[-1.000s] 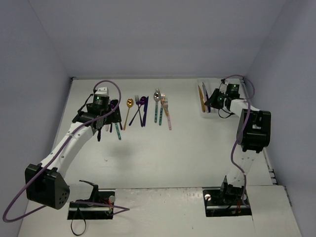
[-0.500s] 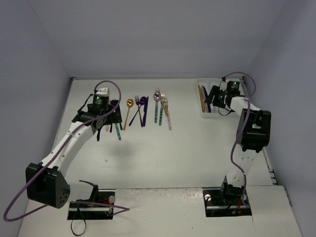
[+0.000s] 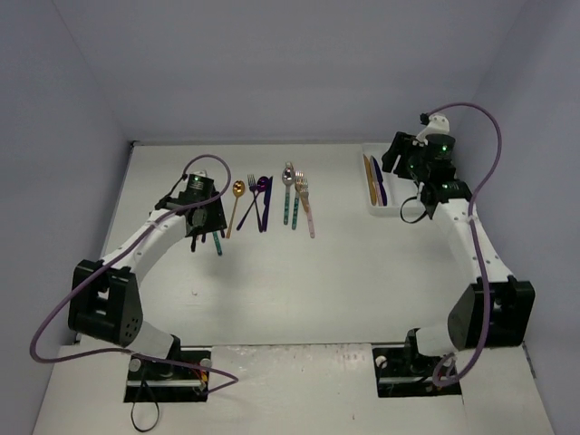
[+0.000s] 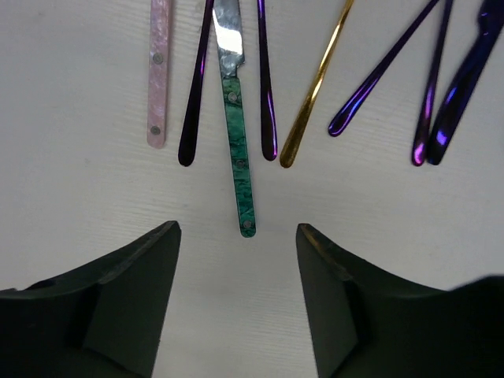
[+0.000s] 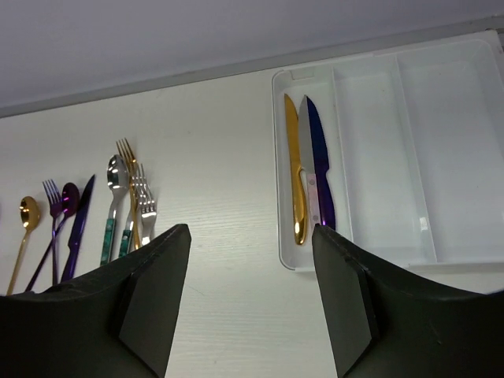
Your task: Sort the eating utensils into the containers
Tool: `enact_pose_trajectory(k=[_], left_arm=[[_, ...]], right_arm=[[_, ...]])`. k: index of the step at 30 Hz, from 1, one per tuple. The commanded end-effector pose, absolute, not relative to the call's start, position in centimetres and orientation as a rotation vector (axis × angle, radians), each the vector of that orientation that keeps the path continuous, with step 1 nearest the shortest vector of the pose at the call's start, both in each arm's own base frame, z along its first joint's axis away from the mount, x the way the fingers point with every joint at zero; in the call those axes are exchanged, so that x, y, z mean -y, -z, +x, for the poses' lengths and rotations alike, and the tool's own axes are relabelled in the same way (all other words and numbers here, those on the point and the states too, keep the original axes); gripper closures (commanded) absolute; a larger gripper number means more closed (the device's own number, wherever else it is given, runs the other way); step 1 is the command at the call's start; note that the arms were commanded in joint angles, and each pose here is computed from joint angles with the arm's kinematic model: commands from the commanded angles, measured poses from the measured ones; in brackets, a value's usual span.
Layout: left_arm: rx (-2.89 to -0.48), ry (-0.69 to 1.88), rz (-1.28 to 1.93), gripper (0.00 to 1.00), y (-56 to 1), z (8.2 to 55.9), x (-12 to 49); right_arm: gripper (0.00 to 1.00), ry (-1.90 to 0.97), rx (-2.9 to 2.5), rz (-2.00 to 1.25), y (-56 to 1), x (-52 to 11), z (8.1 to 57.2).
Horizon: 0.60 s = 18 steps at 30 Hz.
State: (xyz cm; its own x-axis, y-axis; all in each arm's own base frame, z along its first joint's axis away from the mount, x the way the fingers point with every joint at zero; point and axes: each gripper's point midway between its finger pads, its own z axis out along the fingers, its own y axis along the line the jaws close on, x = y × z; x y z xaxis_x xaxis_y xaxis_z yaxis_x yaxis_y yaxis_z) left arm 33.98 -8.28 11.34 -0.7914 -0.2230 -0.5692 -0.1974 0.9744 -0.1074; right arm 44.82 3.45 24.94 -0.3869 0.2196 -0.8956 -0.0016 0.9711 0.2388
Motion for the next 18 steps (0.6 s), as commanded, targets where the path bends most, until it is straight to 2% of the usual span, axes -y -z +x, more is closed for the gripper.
enact_pose_trajectory(k=[1, 4, 13, 18], left_arm=[[-2.473, 0.07, -0.409, 0.49, -11.1, 36.3, 8.7], [-2.487, 0.034, -0.431, 0.54, -9.9, 37.0, 8.5], [-2.538, -0.044, -0.491, 0.57, -6.3, 38.9, 7.6], [-2.563, -0.086, -0.511, 0.64, -4.1, 39.8, 7.0]], right_arm=[[0.39, -0.229, -1.886, 0.245, -26.7, -2.9, 43.0], [0.39, -0.256, -1.883, 0.241, -26.6, -3.4, 41.9], [0.39, -0.353, -1.914, 0.207, -25.1, -5.6, 39.4], [0.39, -0.362, -1.932, 0.2, -24.0, -6.0, 38.5]])
